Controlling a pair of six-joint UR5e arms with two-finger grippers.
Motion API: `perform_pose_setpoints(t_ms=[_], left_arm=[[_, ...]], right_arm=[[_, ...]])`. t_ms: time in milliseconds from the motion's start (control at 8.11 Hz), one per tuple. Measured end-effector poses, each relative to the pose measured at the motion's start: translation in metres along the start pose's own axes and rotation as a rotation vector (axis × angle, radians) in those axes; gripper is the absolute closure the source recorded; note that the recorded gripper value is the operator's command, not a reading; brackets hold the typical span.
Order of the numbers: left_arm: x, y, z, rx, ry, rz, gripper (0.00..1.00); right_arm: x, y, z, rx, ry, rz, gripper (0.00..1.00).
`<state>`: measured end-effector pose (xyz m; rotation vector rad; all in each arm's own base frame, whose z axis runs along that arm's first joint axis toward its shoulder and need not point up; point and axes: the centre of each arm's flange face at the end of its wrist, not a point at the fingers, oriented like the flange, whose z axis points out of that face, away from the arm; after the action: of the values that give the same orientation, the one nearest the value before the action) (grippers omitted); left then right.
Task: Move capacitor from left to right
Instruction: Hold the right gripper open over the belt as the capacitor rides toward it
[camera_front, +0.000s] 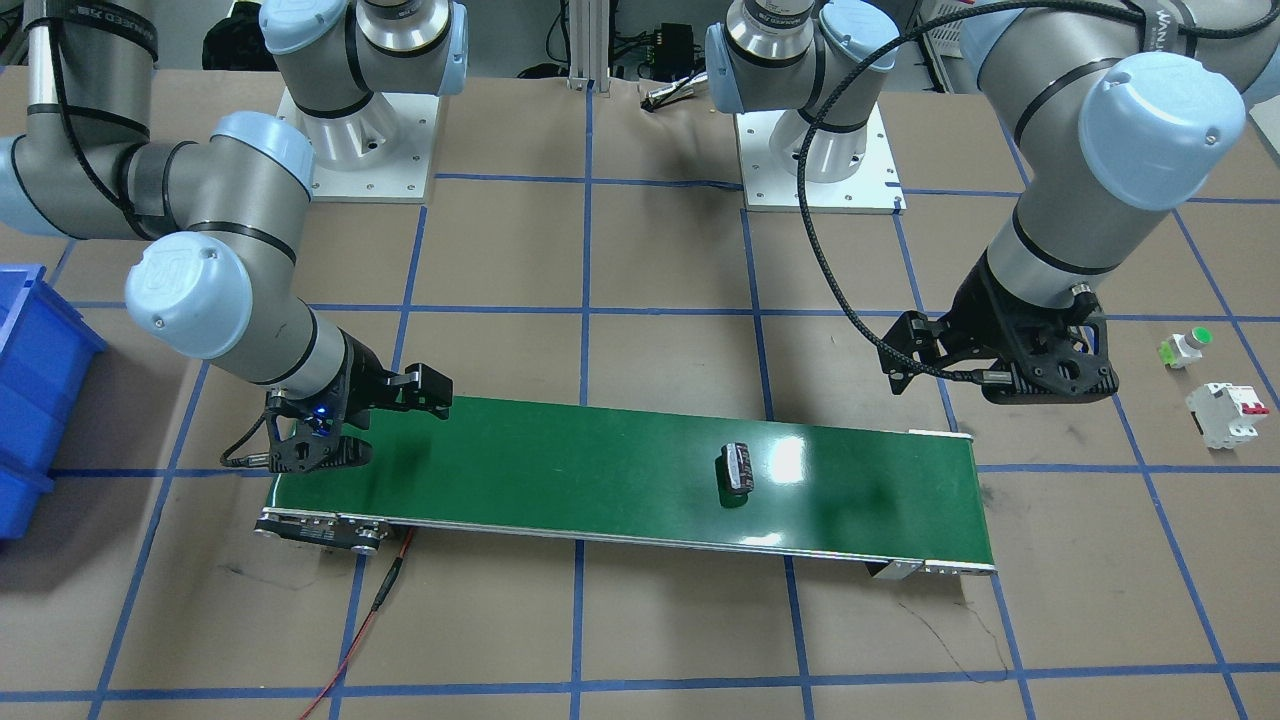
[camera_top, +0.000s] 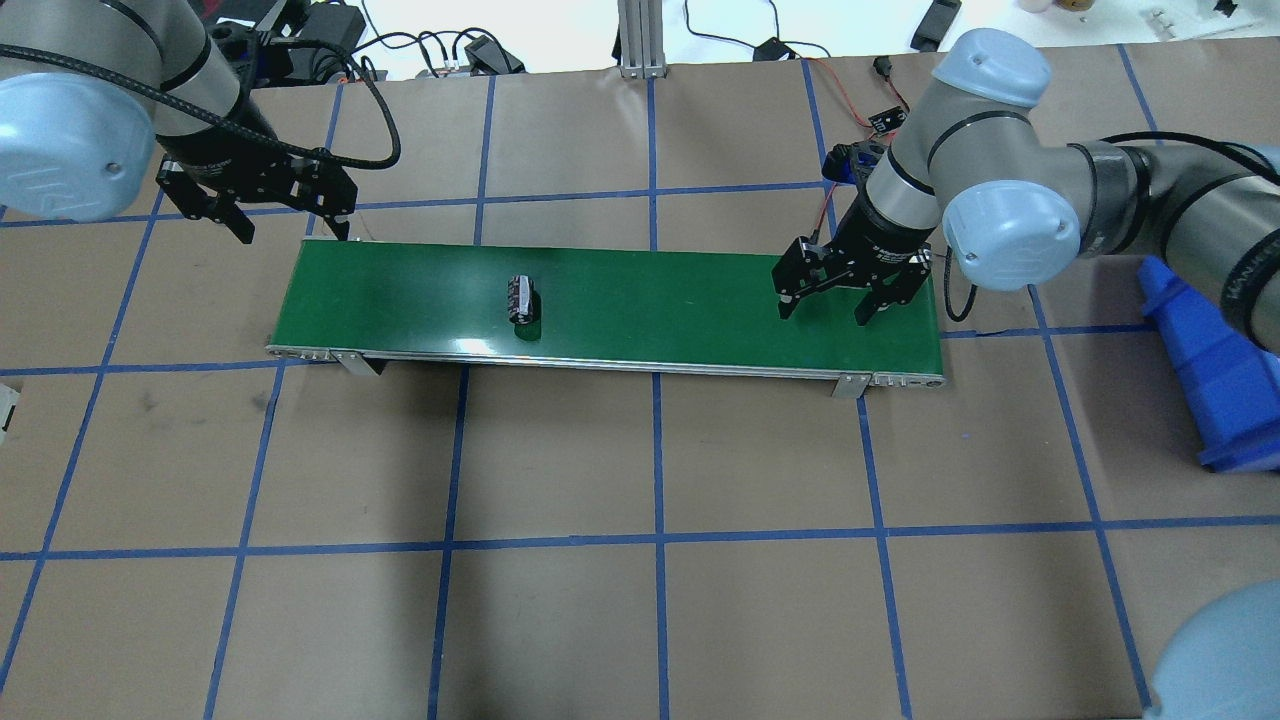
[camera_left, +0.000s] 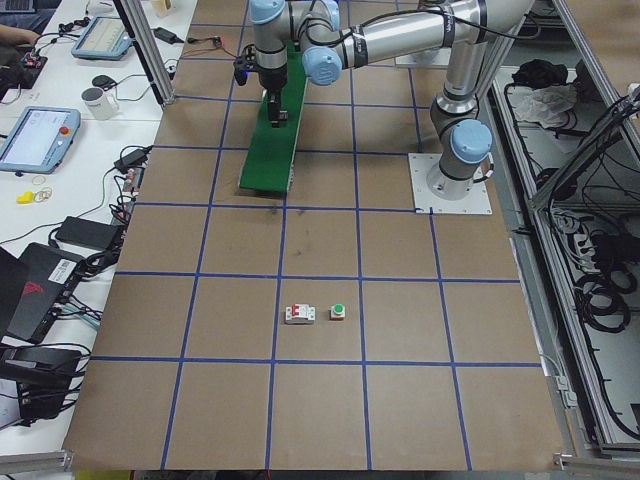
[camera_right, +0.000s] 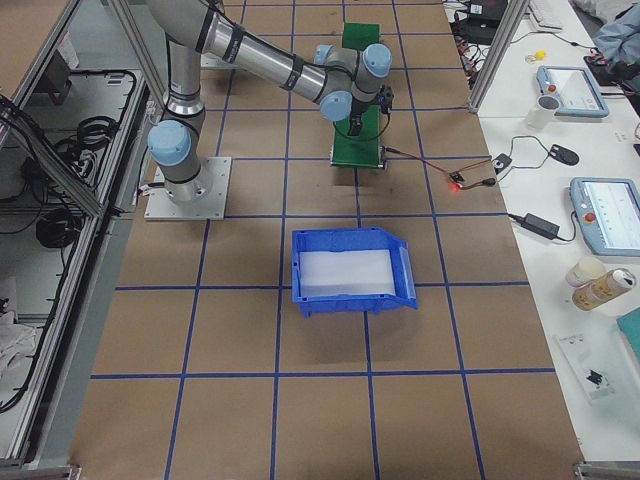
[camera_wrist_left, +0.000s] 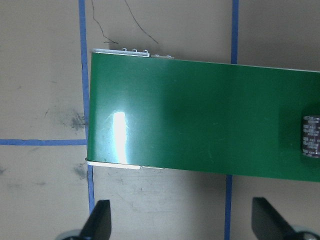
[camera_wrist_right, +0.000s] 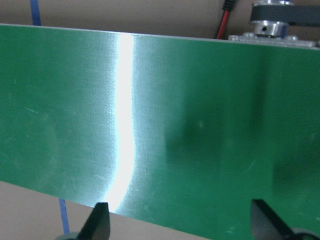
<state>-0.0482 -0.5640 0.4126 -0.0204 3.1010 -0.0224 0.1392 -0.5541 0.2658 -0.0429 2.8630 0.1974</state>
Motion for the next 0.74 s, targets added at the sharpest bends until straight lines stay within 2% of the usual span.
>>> perform_pose_setpoints(t_ms=[740], left_arm=[[0.0015, 0.0033, -0.0045, 0.008, -0.005, -0.001, 0.00]], right_arm=[[0.0018, -0.0040, 0.0097, -0.012, -0.021, 0.009, 0.00]])
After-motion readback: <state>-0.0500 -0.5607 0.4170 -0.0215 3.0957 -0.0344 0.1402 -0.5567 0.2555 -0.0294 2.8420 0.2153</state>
